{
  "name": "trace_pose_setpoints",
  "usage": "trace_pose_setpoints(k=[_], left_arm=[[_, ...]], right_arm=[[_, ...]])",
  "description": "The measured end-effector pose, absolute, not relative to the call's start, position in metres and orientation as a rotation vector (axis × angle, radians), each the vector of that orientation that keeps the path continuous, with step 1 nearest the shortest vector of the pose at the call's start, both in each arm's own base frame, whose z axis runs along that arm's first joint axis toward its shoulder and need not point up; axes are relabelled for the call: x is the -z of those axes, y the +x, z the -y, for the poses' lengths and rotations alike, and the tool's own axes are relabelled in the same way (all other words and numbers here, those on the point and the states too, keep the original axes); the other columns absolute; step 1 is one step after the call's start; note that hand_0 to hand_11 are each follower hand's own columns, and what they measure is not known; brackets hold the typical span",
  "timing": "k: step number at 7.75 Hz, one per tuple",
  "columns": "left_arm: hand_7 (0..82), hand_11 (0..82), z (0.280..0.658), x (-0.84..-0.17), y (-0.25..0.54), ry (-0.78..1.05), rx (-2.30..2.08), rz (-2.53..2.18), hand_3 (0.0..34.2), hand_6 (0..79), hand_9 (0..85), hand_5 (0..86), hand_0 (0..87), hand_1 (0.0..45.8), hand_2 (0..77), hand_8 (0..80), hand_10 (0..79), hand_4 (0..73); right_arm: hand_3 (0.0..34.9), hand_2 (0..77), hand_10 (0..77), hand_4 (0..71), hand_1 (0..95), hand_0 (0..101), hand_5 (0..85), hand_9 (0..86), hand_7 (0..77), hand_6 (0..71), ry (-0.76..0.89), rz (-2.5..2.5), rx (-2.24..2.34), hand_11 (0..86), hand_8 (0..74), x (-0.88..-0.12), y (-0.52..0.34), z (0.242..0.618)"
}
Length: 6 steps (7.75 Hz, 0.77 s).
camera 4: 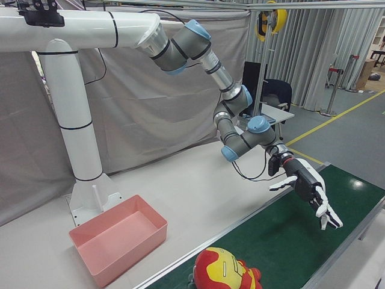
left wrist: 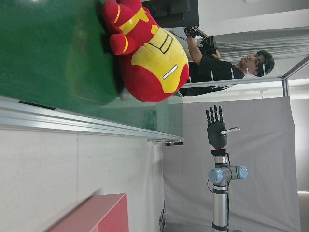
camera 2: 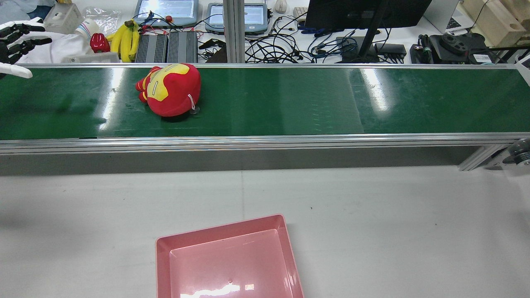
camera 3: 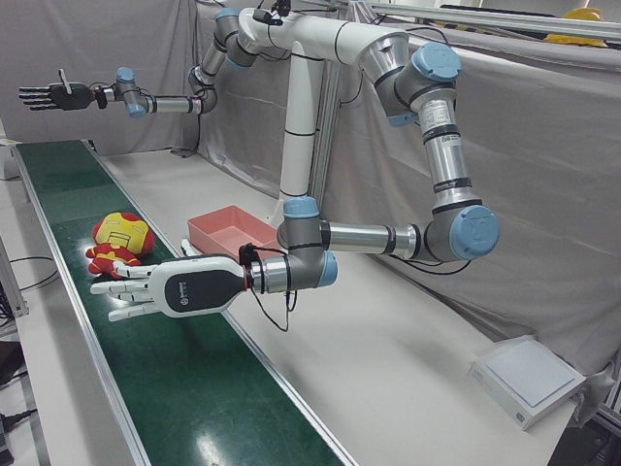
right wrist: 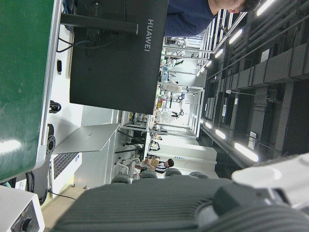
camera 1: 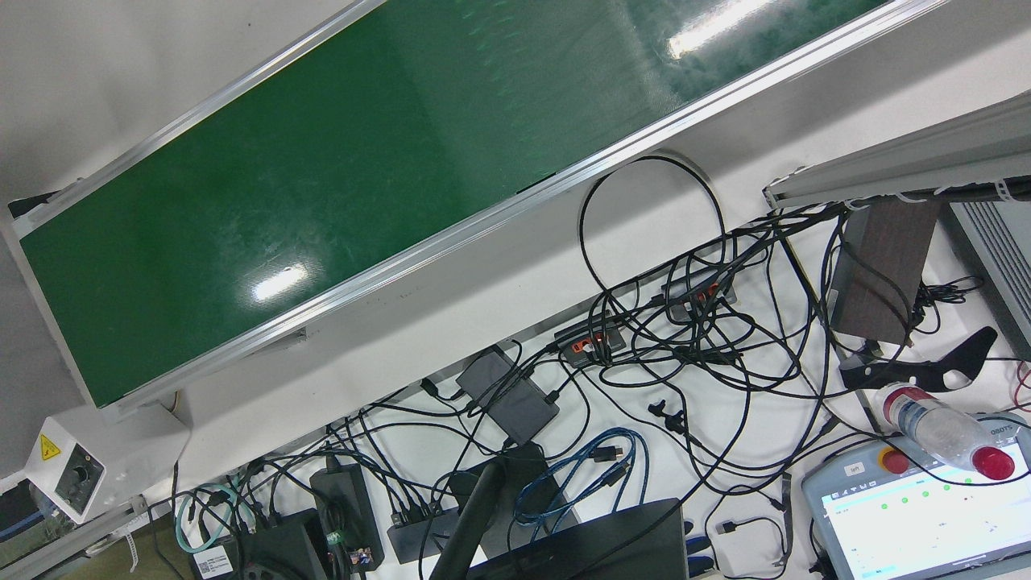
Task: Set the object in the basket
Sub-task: 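Reach the left hand down toward the red-and-yellow plush toy on the belt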
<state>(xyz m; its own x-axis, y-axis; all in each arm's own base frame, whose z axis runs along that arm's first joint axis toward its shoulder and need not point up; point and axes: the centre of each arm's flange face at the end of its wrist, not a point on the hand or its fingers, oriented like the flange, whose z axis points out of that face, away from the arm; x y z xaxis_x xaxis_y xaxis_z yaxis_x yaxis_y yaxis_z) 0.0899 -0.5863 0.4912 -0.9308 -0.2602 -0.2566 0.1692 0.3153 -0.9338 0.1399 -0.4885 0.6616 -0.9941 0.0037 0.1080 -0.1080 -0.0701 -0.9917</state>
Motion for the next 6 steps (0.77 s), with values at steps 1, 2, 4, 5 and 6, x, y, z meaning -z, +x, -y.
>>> trace_pose_setpoints(k=[1,2,4,5,6], left_arm=[[4.4,1.1,0.586,-0.492,0.091,-0.079,1.648,-2.225,0.0,6.0,18.5,29.5,63.6,22.9,0.5,12.5,0.0,14.7],[4.9,0.5,0.587,-0.491,0.092,-0.075,1.645,-2.225,0.0,6.0,18.5,29.5,63.6,22.9,0.5,12.5,0.0,14.7],[4.4,1.1,0.589,-0.488,0.096,-0.061,1.632,-2.223,0.0,6.0,19.6,29.5,63.6,22.9,0.5,12.5,0.0,15.8],[4.4,1.1,0.592,-0.481,0.099,-0.037,1.616,-2.216,0.0,6.0,19.6,29.5,63.6,22.9,0.5,12.5,0.0,15.8],[4.9,1.1,0.598,-0.469,0.103,0.003,1.593,-2.205,0.0,6.0,19.6,29.5,63.5,22.9,0.5,13.1,0.0,15.8]], right_arm=[[0.0,0.5,0.0,0.0,0.0,0,0.0,0.0,0.5,0.0,0.118,2.088,-2.241,0.0,0.0,-0.662,0.140,0.488],[0.1,0.5,0.0,0.0,0.0,0,0.0,0.0,0.5,0.0,0.117,2.088,-2.241,0.0,0.0,-0.662,0.140,0.488],[0.0,0.5,0.0,0.0,0.0,0,0.0,0.0,0.5,0.0,0.117,2.088,-2.241,0.0,0.0,-0.662,0.140,0.488],[0.0,0.5,0.0,0.0,0.0,0,0.0,0.0,0.5,0.0,0.117,2.088,-2.241,0.0,0.0,-0.662,0.140,0.488],[0.0,0.5,0.0,0.0,0.0,0,0.0,0.0,0.5,0.0,0.117,2.088,-2.241,0.0,0.0,-0.662,0.140,0.488]])
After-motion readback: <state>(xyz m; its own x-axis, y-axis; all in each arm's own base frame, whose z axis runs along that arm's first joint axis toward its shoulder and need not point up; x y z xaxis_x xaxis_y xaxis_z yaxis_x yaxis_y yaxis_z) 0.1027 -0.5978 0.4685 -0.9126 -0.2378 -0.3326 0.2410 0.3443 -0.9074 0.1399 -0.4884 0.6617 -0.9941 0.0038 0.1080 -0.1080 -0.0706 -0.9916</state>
